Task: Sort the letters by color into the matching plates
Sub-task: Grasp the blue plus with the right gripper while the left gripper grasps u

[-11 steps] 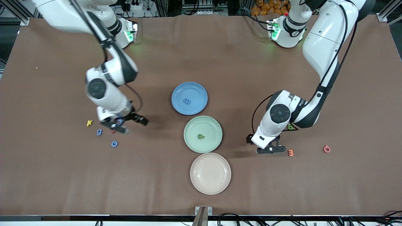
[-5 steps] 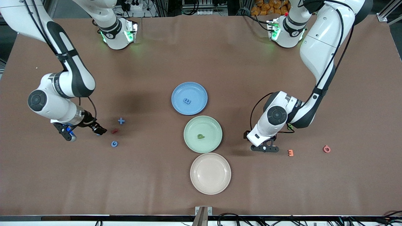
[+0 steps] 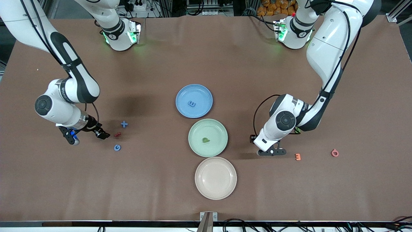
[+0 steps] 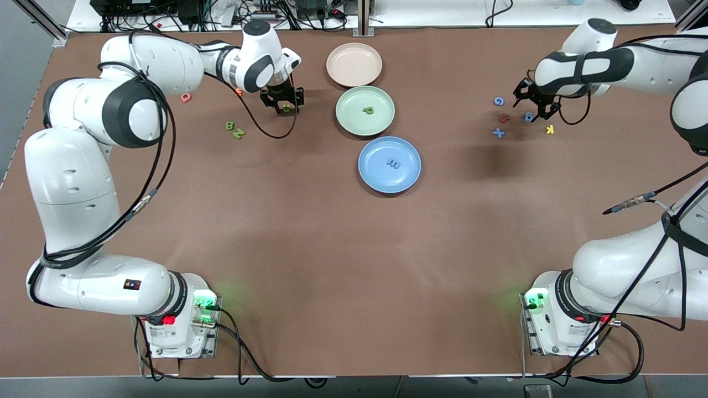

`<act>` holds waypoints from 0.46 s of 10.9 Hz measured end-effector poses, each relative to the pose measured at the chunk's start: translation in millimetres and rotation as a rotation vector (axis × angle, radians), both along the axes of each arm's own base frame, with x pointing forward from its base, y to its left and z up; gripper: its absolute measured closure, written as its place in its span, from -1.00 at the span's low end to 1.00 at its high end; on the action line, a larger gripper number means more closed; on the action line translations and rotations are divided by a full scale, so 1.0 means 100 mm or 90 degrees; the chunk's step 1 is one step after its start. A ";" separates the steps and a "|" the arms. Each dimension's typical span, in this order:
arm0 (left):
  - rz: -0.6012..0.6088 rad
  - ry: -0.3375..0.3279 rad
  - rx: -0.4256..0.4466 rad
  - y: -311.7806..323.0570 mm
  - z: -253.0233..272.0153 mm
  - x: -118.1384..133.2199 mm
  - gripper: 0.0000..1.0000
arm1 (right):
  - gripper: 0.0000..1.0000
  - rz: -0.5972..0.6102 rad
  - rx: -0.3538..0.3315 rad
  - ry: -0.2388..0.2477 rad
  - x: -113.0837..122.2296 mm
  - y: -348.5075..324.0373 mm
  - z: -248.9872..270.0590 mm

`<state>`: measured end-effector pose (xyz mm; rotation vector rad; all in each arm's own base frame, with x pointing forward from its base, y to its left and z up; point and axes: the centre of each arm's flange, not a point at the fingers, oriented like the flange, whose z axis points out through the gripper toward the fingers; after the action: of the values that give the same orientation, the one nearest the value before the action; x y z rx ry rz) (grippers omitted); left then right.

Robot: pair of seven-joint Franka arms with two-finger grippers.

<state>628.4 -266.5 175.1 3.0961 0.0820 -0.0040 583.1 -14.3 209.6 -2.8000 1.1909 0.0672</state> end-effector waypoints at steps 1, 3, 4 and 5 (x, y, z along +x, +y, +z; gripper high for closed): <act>0.020 0.001 -0.002 -0.04 0.01 -0.01 -0.14 | -0.59 0.003 0.002 0.001 -0.03 0.04 -0.08; 0.029 0.002 -0.002 -0.10 0.04 -0.02 0.41 | -0.52 0.006 0.003 0.002 -0.04 0.11 -0.10; 0.029 0.002 -0.003 -0.10 0.04 -0.02 0.50 | -0.48 -0.001 0.003 0.003 -0.04 0.14 -0.10; 0.030 0.002 -0.004 -0.11 0.04 -0.02 0.50 | -0.44 -0.014 0.003 0.006 -0.05 0.24 -0.10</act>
<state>626.1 -277.1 179.4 3.0879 0.1542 -0.0084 578.4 9.7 199.5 -2.7849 1.2214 0.0817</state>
